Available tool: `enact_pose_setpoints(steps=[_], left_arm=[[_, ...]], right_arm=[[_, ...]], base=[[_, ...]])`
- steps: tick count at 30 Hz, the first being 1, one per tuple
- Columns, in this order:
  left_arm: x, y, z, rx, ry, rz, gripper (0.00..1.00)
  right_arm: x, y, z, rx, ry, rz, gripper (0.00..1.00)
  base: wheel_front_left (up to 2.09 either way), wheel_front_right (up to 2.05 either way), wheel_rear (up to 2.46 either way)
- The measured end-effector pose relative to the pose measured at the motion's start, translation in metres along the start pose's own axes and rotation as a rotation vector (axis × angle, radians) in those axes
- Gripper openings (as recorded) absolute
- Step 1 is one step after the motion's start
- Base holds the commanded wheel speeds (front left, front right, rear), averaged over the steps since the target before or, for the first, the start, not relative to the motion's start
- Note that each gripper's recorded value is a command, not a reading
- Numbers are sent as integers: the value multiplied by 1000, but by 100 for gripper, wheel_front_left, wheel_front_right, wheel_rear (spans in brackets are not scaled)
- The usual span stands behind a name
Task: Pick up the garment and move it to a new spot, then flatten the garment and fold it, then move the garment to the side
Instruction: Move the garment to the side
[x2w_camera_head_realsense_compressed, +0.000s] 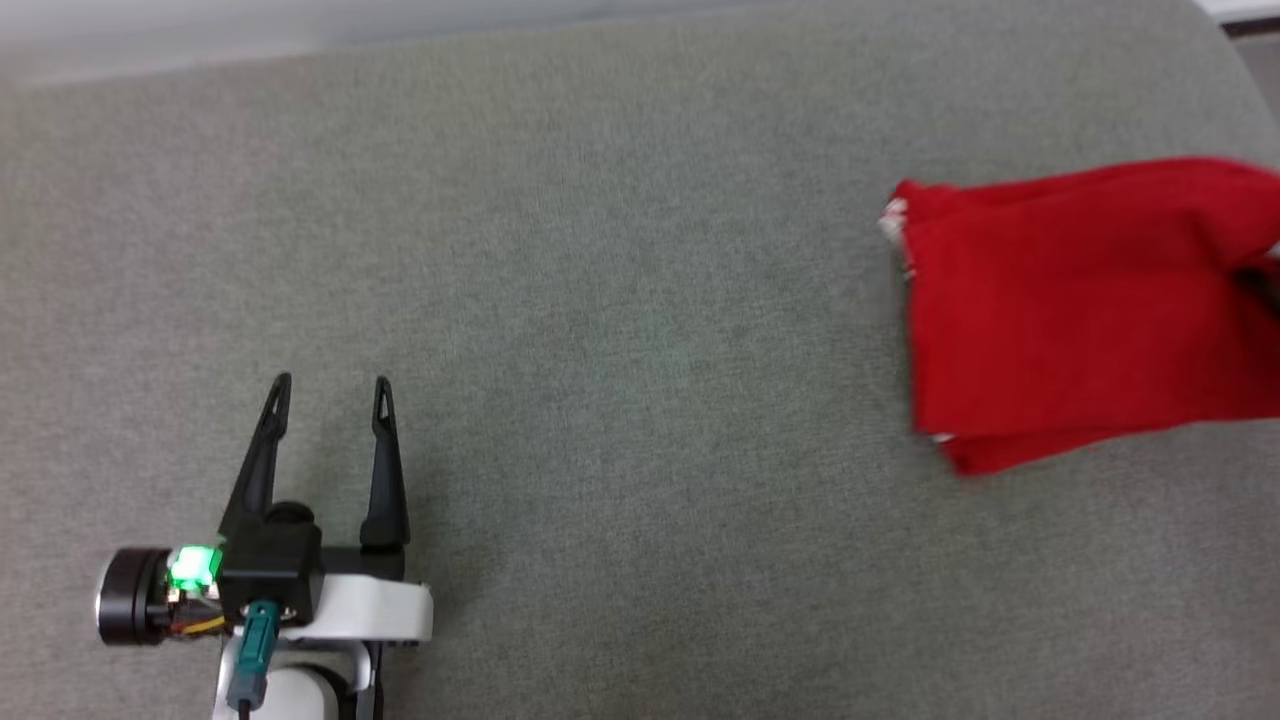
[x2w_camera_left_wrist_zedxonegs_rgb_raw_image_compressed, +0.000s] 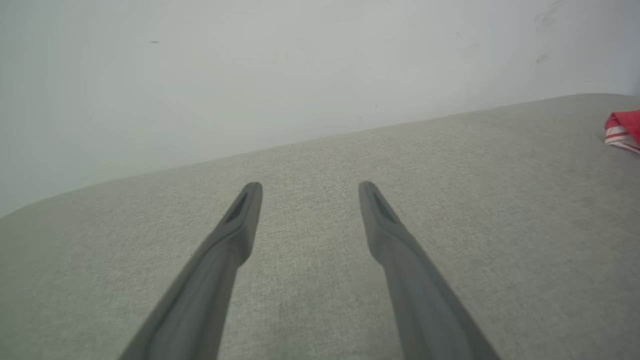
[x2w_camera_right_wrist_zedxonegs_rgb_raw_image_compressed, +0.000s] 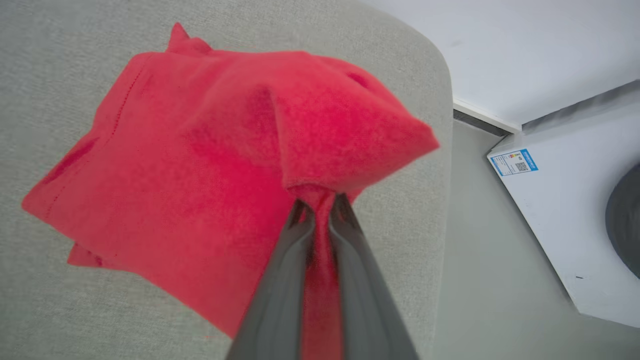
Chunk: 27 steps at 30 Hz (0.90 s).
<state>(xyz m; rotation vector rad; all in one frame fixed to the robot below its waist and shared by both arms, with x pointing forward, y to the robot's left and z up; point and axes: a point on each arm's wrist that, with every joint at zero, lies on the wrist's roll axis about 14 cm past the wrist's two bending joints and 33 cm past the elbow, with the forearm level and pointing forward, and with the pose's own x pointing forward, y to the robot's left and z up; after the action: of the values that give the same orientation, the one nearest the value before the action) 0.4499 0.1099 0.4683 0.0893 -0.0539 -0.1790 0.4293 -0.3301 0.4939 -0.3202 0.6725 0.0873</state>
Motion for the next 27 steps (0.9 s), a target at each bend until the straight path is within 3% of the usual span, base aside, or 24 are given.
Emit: enact_pose_setpoints(steps=[5,15,23,24,25,26,27], left_arm=[[16,3,-9,8,-4,-8,100],[34,11,-31,16,4,3,100],[39,17,-44,25,18,22,100],[39,17,-44,27,18,22,100],[39,17,-43,28,15,25,100],[39,17,-41,29,11,26,100],[39,18,-38,27,6,30,100]], right_arm=[[19,-48,-13,0,80,-128,0],[60,-110,-36,28,205,-307,0],[86,-128,-53,53,262,-383,0],[89,-127,-56,65,268,-383,17],[89,-127,-59,81,271,-387,91],[89,-125,-61,88,270,-388,100],[88,-125,-61,87,268,-391,100]], base=[[0,0,0],[0,0,0],[0,0,0],[0,0,0],[0,0,0],[0,0,0],[0,0,0]])
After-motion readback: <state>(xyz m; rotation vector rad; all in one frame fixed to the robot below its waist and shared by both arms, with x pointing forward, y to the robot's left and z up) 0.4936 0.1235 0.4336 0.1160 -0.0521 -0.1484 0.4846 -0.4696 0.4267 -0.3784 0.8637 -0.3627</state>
